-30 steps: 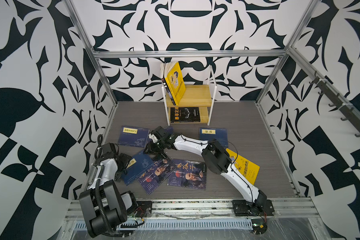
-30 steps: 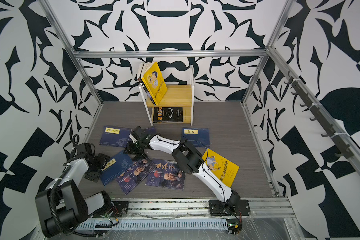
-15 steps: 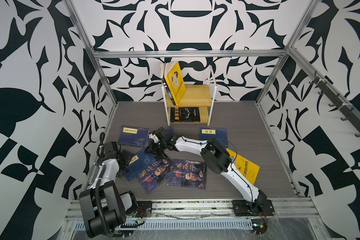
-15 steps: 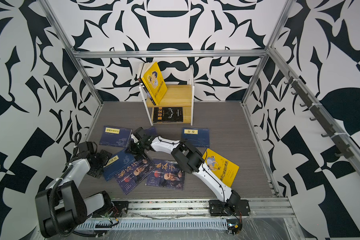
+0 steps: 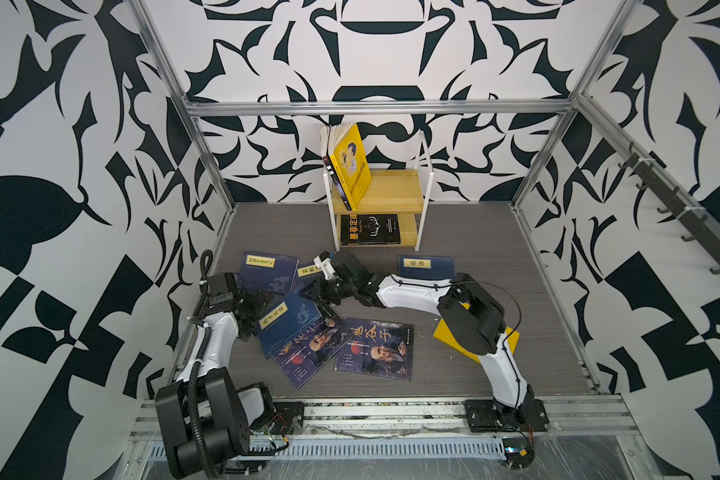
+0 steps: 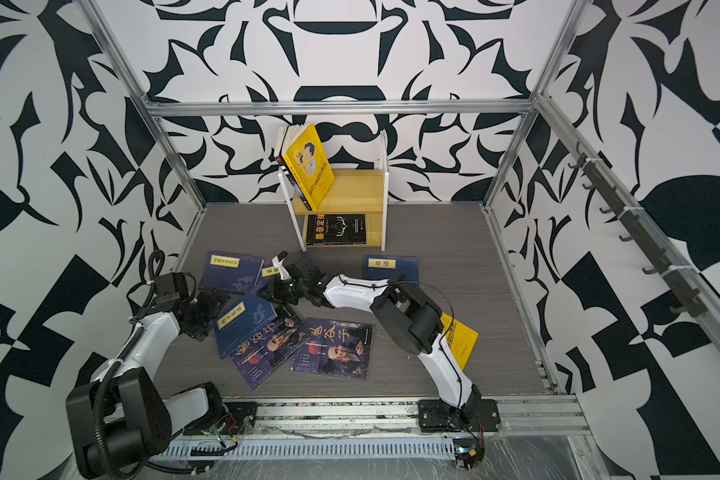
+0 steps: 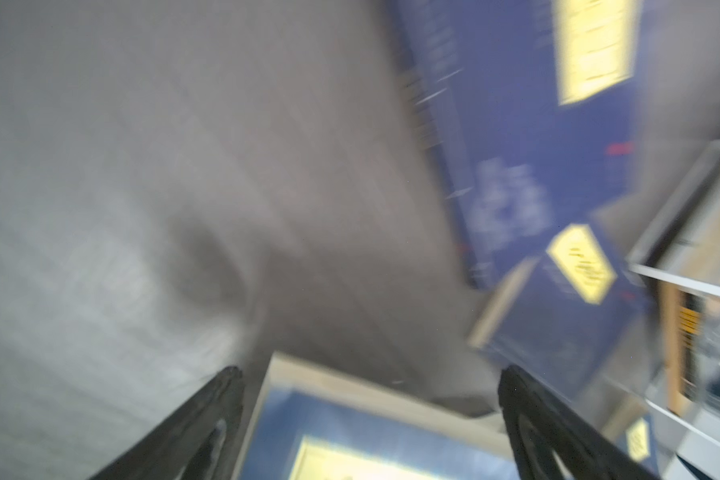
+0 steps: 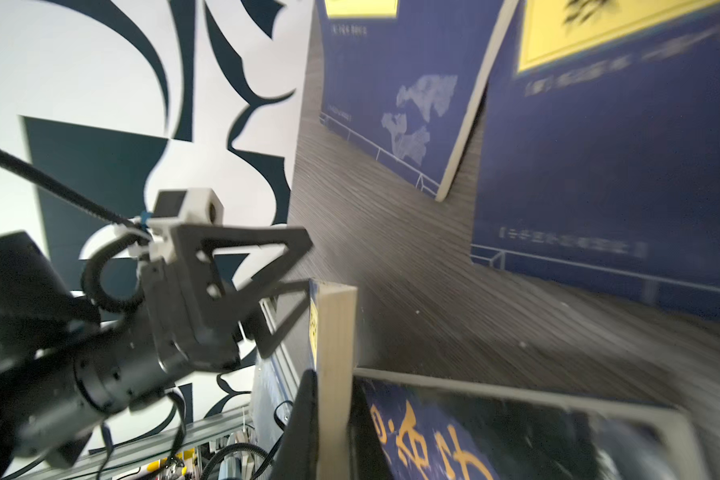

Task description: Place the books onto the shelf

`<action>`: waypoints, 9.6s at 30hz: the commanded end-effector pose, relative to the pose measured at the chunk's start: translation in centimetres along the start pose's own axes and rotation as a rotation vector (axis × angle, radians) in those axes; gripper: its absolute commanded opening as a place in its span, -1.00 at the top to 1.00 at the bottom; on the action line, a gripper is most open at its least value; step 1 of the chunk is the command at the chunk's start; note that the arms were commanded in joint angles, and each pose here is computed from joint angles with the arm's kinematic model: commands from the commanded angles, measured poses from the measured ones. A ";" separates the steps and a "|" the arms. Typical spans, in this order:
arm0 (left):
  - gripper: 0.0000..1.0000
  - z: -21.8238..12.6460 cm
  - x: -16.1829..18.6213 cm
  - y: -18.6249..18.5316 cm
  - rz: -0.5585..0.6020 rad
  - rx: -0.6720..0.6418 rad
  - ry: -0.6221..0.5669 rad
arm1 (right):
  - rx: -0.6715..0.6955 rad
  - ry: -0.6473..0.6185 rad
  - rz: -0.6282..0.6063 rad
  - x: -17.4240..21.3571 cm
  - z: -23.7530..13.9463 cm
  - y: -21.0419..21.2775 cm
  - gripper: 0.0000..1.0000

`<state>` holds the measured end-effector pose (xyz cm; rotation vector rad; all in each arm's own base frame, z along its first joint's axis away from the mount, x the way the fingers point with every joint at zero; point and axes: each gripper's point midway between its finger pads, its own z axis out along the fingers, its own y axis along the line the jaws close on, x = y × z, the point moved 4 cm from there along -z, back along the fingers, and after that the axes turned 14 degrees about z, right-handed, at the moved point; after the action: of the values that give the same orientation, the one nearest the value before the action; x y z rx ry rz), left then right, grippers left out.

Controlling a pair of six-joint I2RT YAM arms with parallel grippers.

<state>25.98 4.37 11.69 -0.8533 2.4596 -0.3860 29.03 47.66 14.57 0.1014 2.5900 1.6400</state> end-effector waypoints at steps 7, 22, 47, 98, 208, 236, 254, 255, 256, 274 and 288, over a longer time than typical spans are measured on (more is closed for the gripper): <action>-0.99 -5.1 -4.2 -7.9 0.283 0.367 -0.091 | -0.192 -0.278 -0.069 -3.7 -9.9 3.1 1.00; -0.99 -7.1 -3.1 -14.1 0.315 0.803 -0.033 | -0.432 -0.507 -0.026 -4.1 -19.8 2.4 1.00; -0.60 -8.1 -0.4 -18.7 0.455 0.984 0.093 | -0.688 -0.469 -0.053 -4.2 -19.7 4.7 1.00; -0.24 -5.8 -0.7 -17.2 0.347 0.888 0.090 | -0.754 -0.407 -0.039 -5.2 -17.5 5.7 1.00; -0.99 -8.7 -2.7 -16.9 0.475 0.703 -0.004 | 1.059 -0.428 -1.673 -2.3 -18.4 4.3 1.00; -0.99 -10.8 -4.2 -13.3 0.918 0.280 -0.213 | 1.245 -0.462 -1.823 -13.4 -16.9 3.6 1.00; -0.99 -10.2 -2.4 -14.5 0.955 0.353 -0.191 | 1.173 -0.048 -1.716 -17.5 -11.3 -6.1 1.00; -0.99 -10.3 -2.4 -14.6 0.954 0.356 -0.191 | 1.178 -0.040 -1.714 -17.7 -11.3 -6.3 1.00; -0.99 -10.5 -2.5 -14.8 0.949 0.361 -0.192 | 1.180 -0.034 -1.711 -17.8 -11.3 -6.4 1.00; -0.99 -10.6 -2.5 -14.8 0.956 0.362 -0.186 | 1.142 0.066 -1.706 -19.0 -11.8 -7.3 0.31; -0.99 -10.8 -2.7 -14.7 0.956 0.357 -0.194 | 1.137 0.045 -1.670 -20.3 -12.1 -7.4 0.29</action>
<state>29.59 -3.99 27.42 0.4169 2.2101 -0.3186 46.88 31.48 11.25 -1.5252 1.8798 -0.3983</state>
